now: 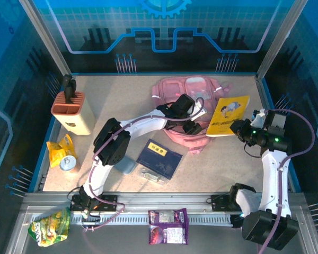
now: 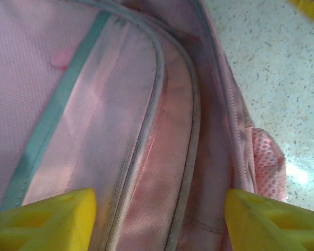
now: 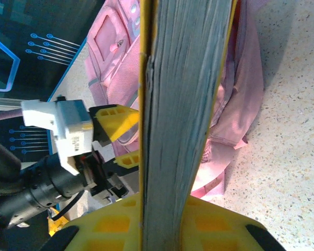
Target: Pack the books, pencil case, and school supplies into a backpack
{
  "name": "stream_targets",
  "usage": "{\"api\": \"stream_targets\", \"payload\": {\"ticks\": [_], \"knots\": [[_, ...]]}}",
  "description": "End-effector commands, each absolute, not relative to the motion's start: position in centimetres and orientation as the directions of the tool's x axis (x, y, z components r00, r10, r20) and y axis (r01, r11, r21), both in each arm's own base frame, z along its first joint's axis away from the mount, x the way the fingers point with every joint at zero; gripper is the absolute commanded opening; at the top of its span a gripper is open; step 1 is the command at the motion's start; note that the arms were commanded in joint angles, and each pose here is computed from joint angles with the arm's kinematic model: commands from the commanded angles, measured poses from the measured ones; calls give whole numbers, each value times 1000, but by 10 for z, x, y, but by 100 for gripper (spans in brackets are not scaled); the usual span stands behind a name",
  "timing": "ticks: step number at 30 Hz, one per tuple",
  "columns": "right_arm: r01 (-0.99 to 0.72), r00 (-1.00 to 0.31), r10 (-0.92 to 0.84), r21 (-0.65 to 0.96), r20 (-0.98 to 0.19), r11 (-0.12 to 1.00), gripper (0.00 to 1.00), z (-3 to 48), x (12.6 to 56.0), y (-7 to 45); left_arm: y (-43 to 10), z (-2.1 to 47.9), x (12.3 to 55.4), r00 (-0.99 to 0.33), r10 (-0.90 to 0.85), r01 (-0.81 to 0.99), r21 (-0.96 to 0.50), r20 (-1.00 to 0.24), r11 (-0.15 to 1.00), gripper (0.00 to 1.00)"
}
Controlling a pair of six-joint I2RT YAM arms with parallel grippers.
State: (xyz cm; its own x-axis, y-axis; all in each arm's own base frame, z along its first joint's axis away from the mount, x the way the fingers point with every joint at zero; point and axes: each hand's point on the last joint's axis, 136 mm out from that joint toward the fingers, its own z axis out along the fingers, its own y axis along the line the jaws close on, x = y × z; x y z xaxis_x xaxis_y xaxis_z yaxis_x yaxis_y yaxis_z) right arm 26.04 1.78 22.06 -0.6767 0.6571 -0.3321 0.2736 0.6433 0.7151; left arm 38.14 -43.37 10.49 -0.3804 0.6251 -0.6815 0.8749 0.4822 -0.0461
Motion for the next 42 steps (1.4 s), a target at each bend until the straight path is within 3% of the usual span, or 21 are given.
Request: {"api": "stream_targets", "payload": {"ticks": [1, 6, 9, 16, 26, 42], "knots": [[206, -656, 650, 737, -384, 644, 18, 239, 271, 16, -434, 97, 387, -369, 660, 875, -5, -655, 484, 64], [198, -664, 650, 751, -370, 629, 19, 237, 272, 19, -430, 83, 404, -391, 670, 842, 50, -631, 537, 50], [188, -672, 647, 762, -360, 619, 19, 238, 272, 22, -429, 85, 410, -390, 663, 829, 71, -639, 555, 31], [175, -680, 640, 768, -357, 616, 19, 240, 266, 27, -418, 122, 425, -373, 629, 775, 143, -682, 615, 0], [142, -685, 631, 782, -366, 607, 19, 252, 255, 35, -376, 212, 450, -401, 492, 639, 149, -773, 755, 0], [108, -716, 593, 780, -369, 616, 19, 248, 237, 54, -343, 308, 478, -355, 362, 543, 125, -862, 831, 0]]}}
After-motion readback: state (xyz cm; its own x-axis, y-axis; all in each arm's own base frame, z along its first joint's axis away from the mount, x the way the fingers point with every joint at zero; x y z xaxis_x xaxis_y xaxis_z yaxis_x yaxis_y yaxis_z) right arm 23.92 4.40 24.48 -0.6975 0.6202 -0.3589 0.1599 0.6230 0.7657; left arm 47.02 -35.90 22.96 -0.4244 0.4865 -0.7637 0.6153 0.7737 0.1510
